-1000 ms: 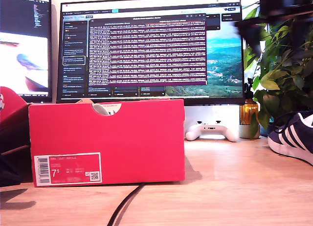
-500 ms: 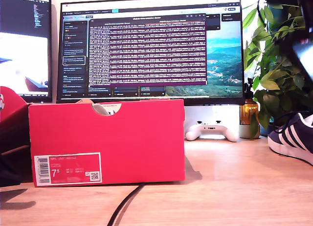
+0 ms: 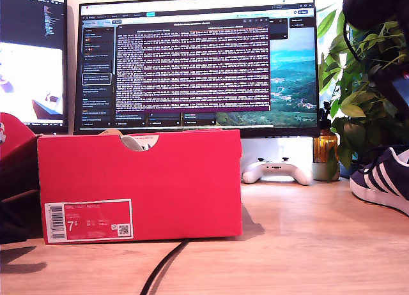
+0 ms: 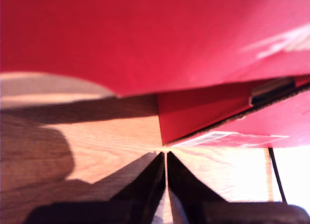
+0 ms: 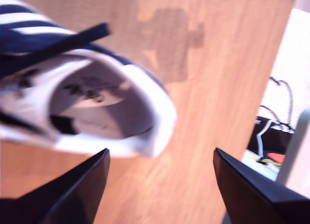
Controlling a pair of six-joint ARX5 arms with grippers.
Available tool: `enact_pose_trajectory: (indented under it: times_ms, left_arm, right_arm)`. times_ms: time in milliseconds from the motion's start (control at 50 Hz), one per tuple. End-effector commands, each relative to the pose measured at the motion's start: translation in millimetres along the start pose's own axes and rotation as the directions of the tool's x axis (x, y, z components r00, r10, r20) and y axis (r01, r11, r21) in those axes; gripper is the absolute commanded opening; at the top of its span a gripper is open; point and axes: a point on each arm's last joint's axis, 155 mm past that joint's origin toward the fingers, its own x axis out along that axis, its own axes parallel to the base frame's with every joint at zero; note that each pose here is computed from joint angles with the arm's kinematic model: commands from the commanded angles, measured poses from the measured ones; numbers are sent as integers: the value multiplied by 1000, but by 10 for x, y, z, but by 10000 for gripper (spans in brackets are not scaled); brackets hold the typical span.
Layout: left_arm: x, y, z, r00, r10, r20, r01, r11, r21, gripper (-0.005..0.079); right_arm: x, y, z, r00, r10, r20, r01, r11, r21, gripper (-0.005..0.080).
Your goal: Pack the blue shoes by picking the first shoe and placing it inside the red shoebox, left side, then picking and rotating the second shoe and placing it in the shoebox
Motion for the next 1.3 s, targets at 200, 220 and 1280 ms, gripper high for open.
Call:
enact_pose_trajectory:
  times_ms: [200, 220, 1280]
  left_arm:
    - [-13, 48, -97, 1000, 11, -22, -11, 1000, -2, -21]
    - [-13, 48, -97, 1000, 11, -22, -11, 1000, -2, -21]
    - [-13, 48, -97, 1000, 11, -22, -11, 1000, -2, -21]
  right_arm:
    - [247, -269, 20, 995, -102, -10, 102, 990, 93, 600]
    - [259, -283, 22, 994, -107, -11, 108, 989, 101, 594]
    - [734, -103, -135, 997, -14, -72, 34, 956, 291, -9]
